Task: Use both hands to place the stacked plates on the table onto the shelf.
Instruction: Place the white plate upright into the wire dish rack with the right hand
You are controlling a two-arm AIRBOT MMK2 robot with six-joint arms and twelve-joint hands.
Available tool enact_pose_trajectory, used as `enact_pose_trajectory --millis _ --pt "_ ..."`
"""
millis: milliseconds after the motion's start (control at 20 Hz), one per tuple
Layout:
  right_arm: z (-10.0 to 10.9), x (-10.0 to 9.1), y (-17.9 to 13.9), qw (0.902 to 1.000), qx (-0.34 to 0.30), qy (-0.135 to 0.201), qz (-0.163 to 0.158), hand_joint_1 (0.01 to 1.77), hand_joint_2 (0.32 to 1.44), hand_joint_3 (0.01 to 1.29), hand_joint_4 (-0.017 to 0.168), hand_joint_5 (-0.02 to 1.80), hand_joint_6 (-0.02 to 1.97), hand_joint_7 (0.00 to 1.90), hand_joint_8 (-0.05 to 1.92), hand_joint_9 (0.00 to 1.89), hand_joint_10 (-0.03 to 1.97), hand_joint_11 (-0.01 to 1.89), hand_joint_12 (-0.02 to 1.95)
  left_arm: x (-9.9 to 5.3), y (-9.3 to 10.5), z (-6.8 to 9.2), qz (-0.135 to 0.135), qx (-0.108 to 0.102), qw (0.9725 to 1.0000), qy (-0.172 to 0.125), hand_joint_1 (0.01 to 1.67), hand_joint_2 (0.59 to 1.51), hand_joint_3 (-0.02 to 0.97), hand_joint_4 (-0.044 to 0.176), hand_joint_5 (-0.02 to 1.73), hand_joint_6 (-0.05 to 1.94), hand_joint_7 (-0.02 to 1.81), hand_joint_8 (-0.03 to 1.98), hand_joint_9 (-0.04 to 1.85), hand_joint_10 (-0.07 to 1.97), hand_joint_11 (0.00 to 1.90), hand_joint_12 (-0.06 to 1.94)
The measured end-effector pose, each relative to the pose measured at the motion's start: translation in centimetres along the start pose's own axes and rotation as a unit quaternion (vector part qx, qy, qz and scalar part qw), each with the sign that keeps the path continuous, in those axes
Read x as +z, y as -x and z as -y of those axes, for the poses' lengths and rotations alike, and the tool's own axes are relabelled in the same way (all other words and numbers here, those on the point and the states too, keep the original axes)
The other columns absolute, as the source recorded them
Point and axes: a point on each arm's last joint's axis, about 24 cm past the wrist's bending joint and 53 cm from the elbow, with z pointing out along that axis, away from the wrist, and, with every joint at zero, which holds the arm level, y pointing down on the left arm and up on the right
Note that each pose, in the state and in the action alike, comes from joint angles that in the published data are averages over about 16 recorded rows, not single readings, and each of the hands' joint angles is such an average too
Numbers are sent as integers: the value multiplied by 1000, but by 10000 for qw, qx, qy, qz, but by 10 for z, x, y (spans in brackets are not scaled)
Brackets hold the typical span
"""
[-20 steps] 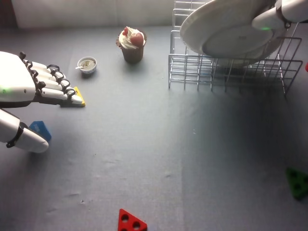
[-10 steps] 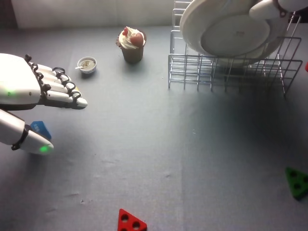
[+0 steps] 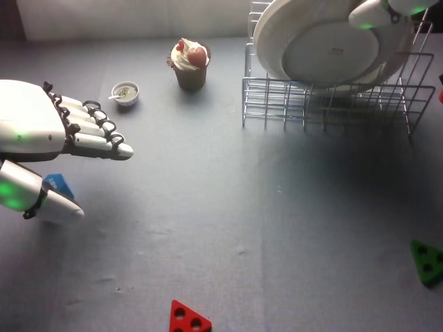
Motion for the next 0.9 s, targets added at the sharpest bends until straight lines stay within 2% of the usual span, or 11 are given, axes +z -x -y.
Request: enact_pose_trajectory --millis 100,250,400,750,900 --pt "1 2 0 10000 9 -16 -13 1473 926 12 -10 874 845 1075 619 1175 645 1001 1306 0 0 1 6 -4 10000 -7 25 1168 3 -2 146 18 200 5 218 9 216 20" --pt "4 4 -1 10000 9 -49 -25 1464 926 12 -10 876 851 1073 631 1177 660 1039 1114 1 1 2 18 -8 10000 -17 25 1168 3 -2 146 19 200 5 220 9 216 20" --pt "8 5 -2 9999 -4 -93 -40 1445 926 12 -9 891 862 1075 606 1164 557 1083 904 0 2 1 35 -9 10000 -13 25 1168 2 -2 147 18 200 5 223 10 214 20" --pt "19 6 -2 9998 -51 -199 -33 1358 936 12 -8 936 854 1053 332 1142 285 1170 380 -1 5 -1 81 -11 10000 1 25 1168 3 -2 149 18 203 5 231 9 215 19" --pt "24 6 1 9997 -67 -245 -5 1319 948 12 -7 937 745 1017 232 1114 171 1190 175 -1 7 -2 105 -13 9999 6 25 1168 3 -2 150 18 210 4 235 10 217 20"
